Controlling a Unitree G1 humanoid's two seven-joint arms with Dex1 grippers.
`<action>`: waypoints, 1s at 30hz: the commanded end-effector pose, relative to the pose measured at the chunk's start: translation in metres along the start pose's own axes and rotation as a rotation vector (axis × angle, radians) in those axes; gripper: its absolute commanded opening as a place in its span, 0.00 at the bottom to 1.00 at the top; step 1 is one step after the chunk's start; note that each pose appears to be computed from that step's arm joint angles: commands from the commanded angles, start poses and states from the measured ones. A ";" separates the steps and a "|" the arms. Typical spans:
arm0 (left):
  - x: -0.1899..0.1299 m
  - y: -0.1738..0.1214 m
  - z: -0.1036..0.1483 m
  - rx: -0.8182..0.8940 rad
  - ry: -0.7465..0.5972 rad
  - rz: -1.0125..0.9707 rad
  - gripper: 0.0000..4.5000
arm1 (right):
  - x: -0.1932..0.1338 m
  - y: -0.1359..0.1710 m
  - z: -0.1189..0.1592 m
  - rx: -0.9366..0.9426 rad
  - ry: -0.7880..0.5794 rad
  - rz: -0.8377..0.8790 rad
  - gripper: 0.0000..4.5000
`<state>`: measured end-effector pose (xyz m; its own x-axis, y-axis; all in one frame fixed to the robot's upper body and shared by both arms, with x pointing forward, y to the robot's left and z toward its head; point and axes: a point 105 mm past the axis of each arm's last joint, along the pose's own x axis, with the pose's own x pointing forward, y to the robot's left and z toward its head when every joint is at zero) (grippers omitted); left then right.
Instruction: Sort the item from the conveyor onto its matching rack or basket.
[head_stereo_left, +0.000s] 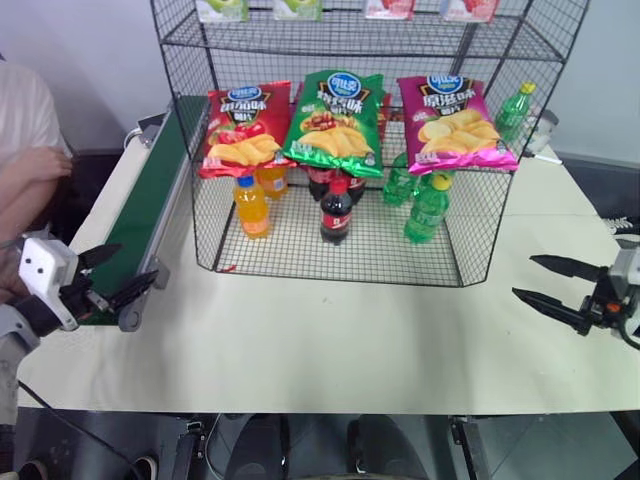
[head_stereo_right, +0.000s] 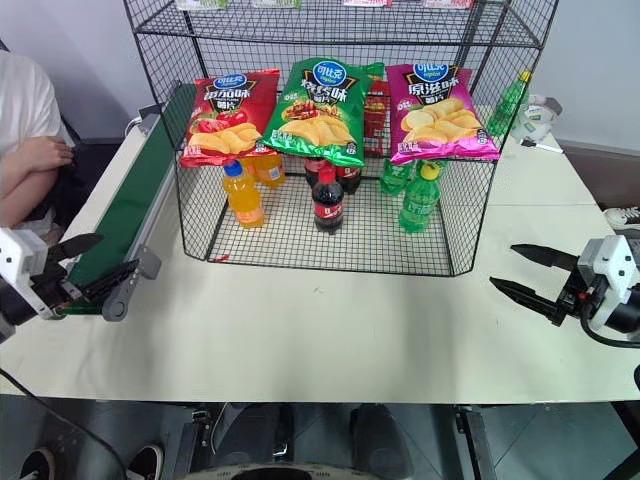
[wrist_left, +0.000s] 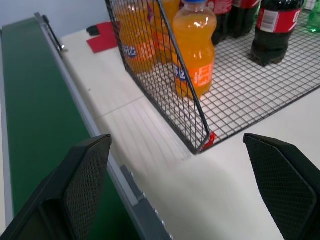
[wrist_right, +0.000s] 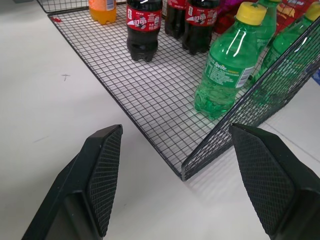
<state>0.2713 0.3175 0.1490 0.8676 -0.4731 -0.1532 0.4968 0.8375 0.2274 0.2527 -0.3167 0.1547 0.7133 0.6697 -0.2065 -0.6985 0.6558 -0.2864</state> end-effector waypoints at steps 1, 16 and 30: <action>0.000 0.002 0.014 0.046 -0.025 -0.008 1.00 | 0.002 0.000 0.006 -0.026 -0.007 0.004 0.79; -0.001 0.009 0.014 0.061 -0.070 -0.060 1.00 | 0.018 0.004 0.005 -0.059 -0.001 0.021 0.79; -0.005 0.030 0.003 0.062 -0.064 -0.041 1.00 | 0.039 0.008 -0.007 -0.046 0.007 0.025 0.79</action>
<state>0.2822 0.3384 0.1489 0.8318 -0.5408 -0.1246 0.5542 0.7973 0.2390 0.2729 -0.2866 0.1298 0.6813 0.6874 -0.2516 -0.7297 0.6109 -0.3071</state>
